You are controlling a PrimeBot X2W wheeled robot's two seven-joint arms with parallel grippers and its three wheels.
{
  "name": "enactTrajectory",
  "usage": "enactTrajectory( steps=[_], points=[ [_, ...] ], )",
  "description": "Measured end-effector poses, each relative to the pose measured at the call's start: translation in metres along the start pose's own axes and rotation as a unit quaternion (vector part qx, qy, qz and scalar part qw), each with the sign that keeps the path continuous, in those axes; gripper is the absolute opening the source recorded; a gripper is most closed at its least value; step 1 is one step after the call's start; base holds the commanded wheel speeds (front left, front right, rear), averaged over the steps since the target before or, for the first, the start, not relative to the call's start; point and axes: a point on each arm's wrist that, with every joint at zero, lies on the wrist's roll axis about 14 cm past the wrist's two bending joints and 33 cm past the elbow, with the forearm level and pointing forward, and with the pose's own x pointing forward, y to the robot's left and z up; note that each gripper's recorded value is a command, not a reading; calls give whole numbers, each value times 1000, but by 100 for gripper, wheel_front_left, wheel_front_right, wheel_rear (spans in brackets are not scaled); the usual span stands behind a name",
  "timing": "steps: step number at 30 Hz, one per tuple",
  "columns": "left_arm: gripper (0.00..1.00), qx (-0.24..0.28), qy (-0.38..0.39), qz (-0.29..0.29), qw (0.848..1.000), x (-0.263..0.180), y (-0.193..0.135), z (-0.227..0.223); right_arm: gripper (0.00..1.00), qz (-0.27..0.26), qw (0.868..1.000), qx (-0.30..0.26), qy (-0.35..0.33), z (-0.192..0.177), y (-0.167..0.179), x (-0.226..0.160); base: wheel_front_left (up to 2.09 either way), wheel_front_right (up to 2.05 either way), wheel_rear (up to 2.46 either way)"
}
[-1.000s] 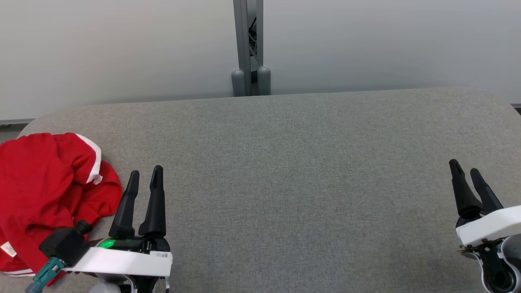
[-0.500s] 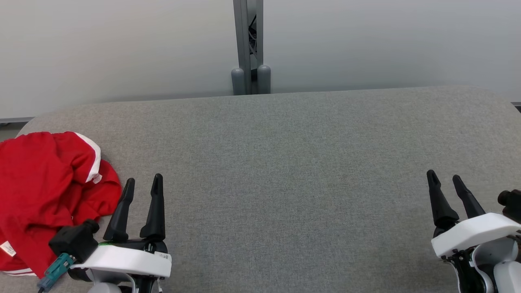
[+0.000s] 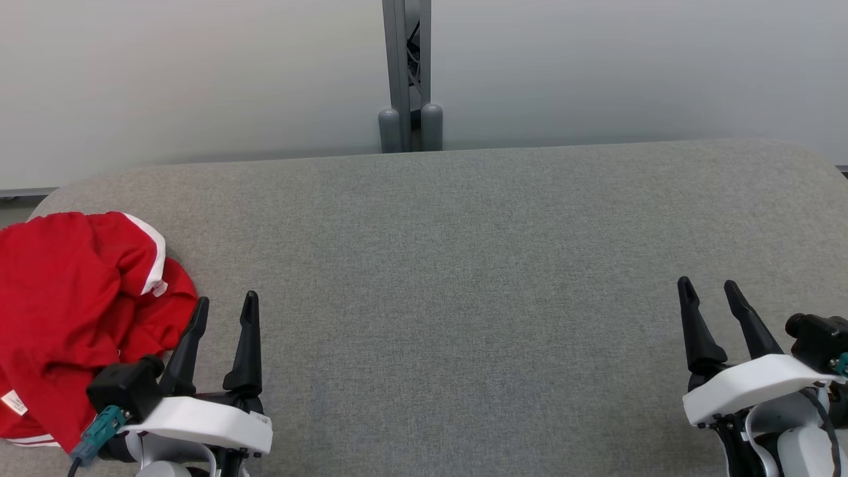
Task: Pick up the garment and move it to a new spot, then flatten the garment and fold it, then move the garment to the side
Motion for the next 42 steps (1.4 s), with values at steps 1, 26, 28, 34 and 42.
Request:
enactTrajectory(
  steps=[1,26,28,34,42],
  points=[
    [100,4,1,1,1000,0,1,0,100,2,1000,-4,-1,0,1,0,0,0,0],
    [100,99,49,13,994,6,11,-11,100,22,997,-69,-4,-8,15,-5,0,0,0],
    [100,108,49,13,993,6,12,-11,100,21,997,-73,-3,-9,15,-5,0,0,0],
    [100,135,50,14,989,8,12,-11,100,31,995,-89,-10,-9,20,-4,0,0,0],
    [100,153,39,25,987,9,13,-5,100,45,993,-97,-47,3,29,-4,0,0,0]
  ],
)
